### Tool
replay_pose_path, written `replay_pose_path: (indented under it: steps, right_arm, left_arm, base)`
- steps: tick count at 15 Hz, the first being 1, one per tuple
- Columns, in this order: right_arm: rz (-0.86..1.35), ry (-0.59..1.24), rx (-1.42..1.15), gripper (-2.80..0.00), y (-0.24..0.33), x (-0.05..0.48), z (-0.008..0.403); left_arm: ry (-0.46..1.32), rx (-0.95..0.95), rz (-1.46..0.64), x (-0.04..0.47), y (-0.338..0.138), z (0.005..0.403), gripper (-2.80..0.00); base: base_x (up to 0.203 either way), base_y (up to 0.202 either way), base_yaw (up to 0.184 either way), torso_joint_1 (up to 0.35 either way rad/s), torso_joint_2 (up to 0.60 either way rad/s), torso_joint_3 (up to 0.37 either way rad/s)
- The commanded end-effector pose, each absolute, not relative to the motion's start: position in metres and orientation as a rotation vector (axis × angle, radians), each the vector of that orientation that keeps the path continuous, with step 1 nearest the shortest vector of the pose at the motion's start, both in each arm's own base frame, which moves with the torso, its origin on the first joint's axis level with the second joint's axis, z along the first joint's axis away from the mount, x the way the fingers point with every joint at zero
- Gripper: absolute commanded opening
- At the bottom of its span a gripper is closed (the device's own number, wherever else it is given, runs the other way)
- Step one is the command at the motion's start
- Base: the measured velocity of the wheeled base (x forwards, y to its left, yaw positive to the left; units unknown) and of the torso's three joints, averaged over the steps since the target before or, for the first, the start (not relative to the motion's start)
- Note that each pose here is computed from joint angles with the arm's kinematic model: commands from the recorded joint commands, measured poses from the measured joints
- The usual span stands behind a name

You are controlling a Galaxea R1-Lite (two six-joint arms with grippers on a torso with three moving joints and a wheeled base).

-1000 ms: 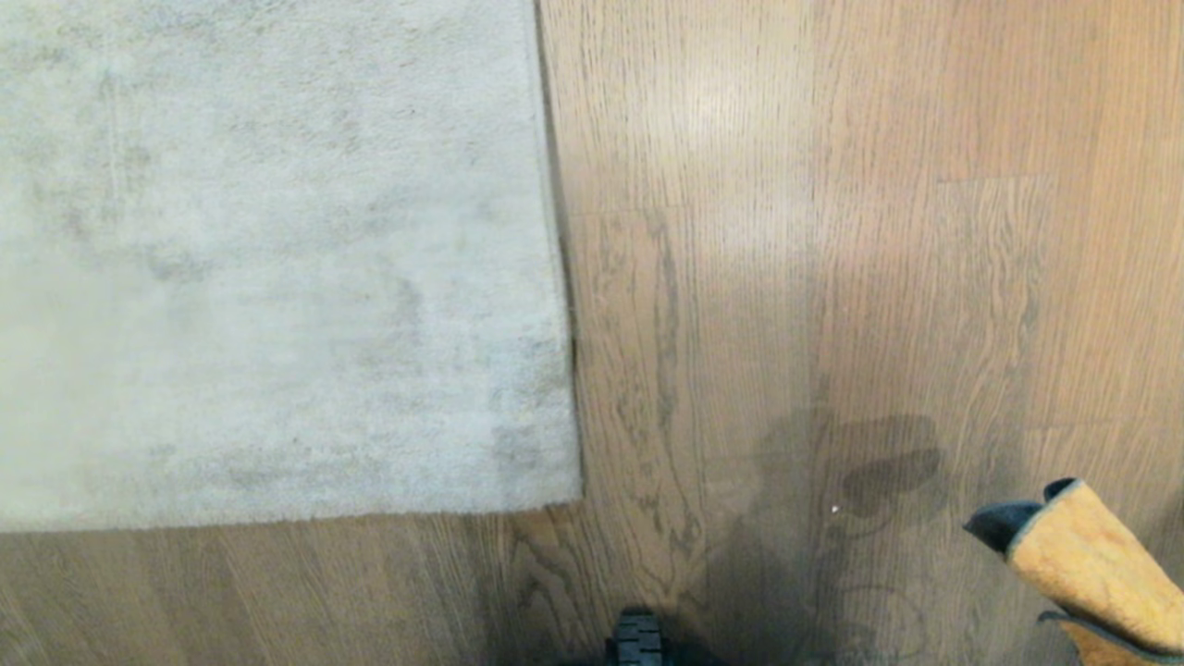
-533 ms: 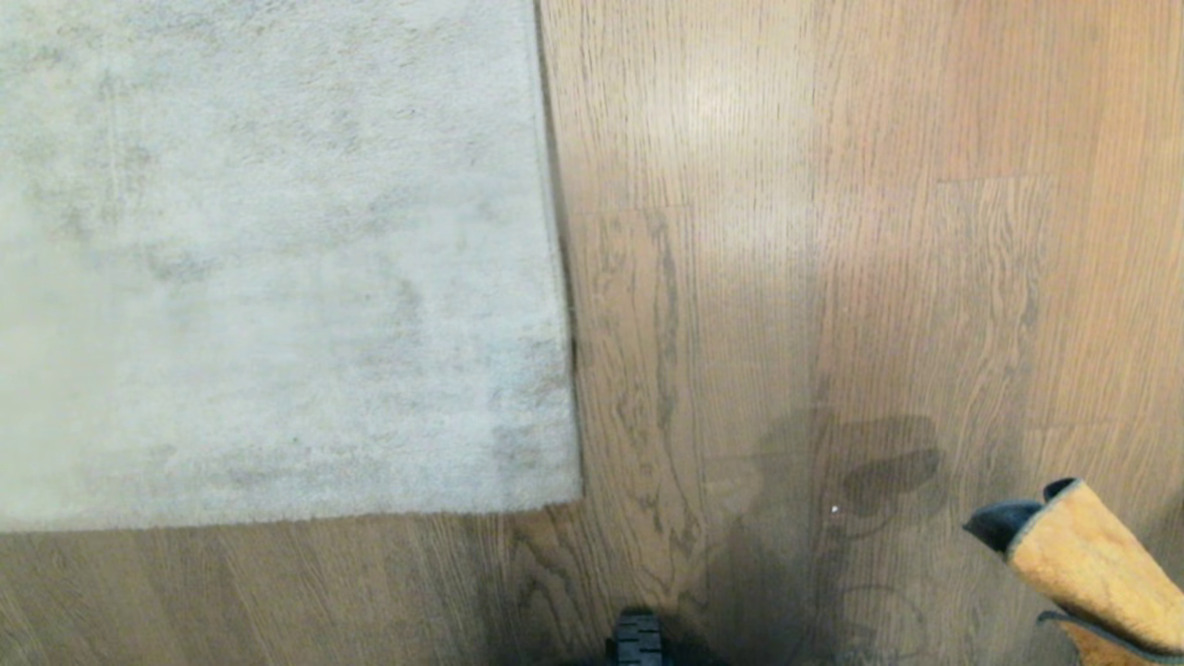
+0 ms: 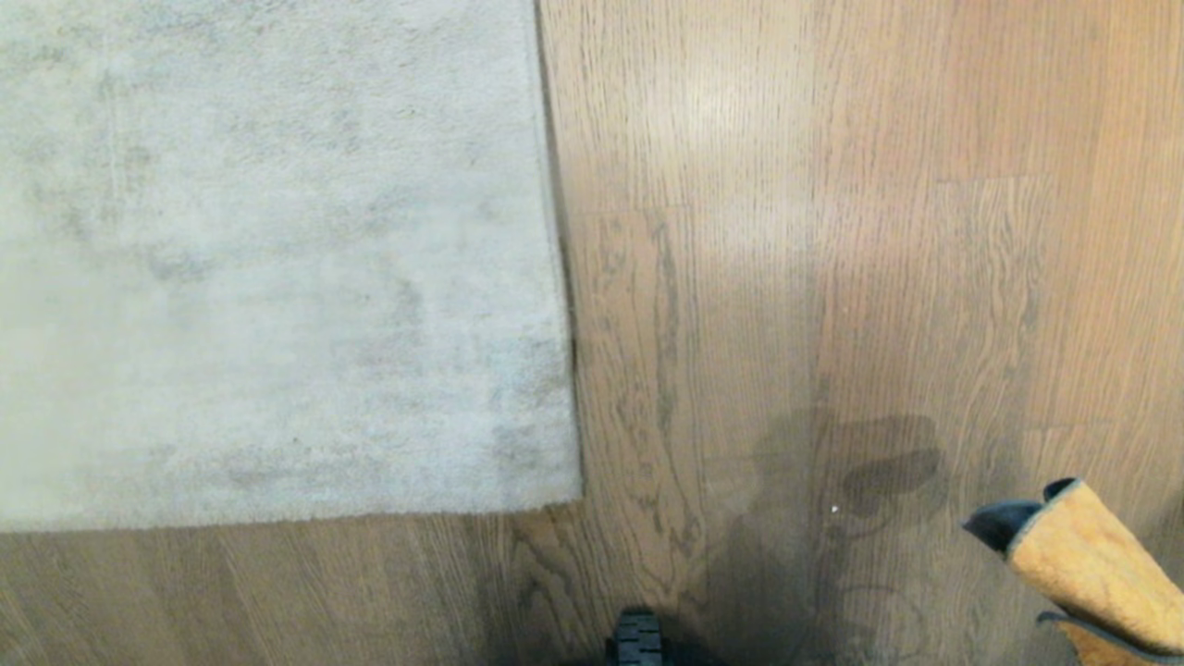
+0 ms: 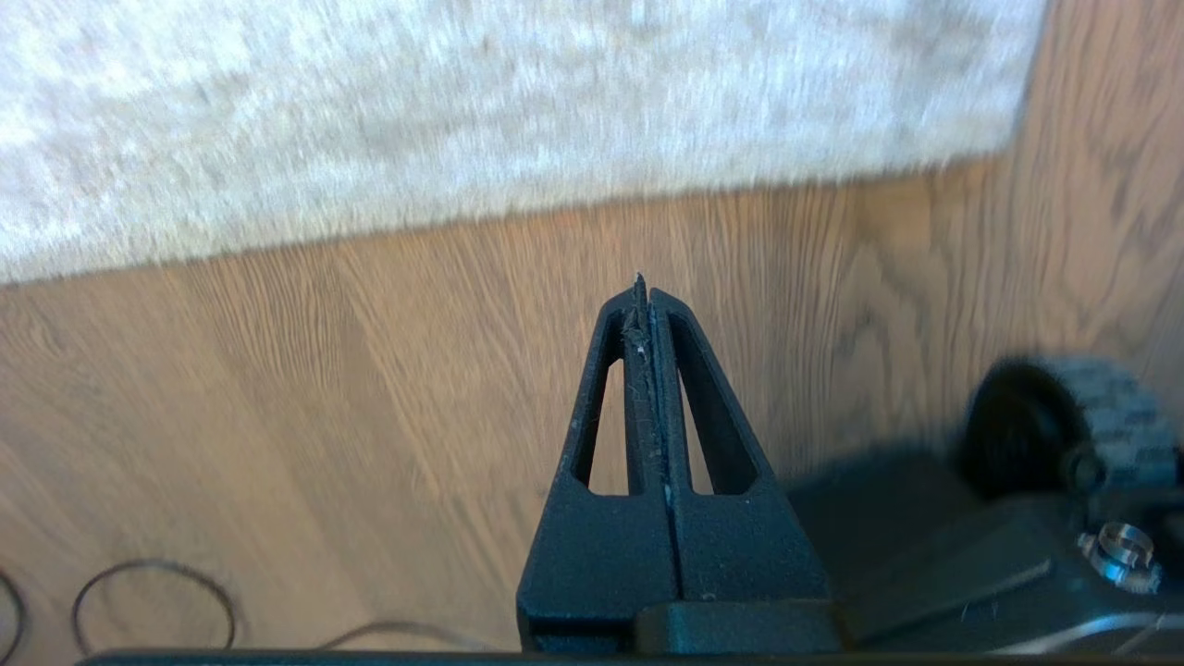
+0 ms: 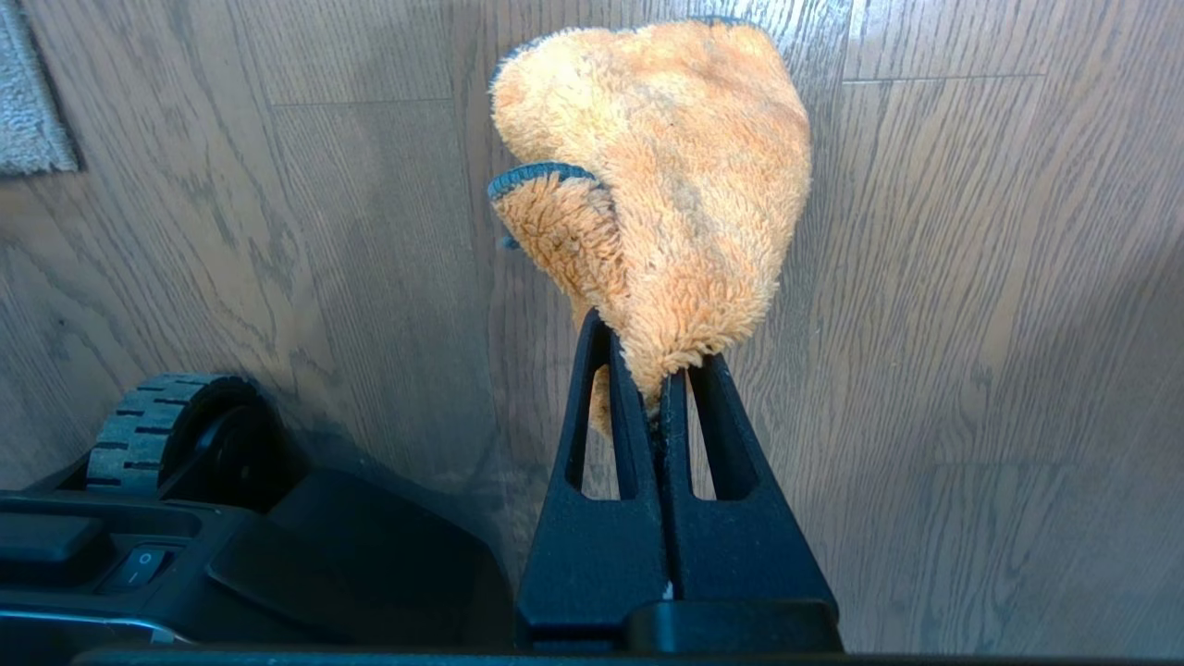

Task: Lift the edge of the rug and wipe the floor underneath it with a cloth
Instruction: Put down the rag

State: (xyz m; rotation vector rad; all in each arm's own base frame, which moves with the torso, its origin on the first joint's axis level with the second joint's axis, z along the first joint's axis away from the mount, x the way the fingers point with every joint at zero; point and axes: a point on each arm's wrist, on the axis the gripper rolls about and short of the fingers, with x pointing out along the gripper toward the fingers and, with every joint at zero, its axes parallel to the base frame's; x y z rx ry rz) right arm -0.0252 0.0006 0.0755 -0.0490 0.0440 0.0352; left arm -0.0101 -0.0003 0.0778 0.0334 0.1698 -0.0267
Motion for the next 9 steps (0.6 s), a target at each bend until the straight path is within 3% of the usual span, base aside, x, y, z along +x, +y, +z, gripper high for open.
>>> replay_pose_path:
  steps: [1,4,9]
  right_arm:
    - [0.036,0.045,-0.05,-2.8,0.0006,-0.0251,0.0756]
    - [0.036,0.044,-0.05,-2.8,0.0006,-0.0251,0.0756]
    - [0.036,0.045,-0.05,-2.8,0.0006,-0.0251,0.0756]
  left_arm:
    - [0.104,0.029,-0.017,-0.0151,-0.0004,0.0771,-2.8]
    - [0.006,0.032,-0.018,-0.0227,-0.0003,0.0751,-2.8]
    - [0.004,0.063,-0.022,-0.0228,-0.0004,0.075,-2.8]
  base:
    - [0.0,0.0,0.0,0.0,0.0,0.0]
    - [0.0,0.0,0.0,0.0,0.0,0.0]
    - [0.0,0.0,0.0,0.0,0.0,0.0]
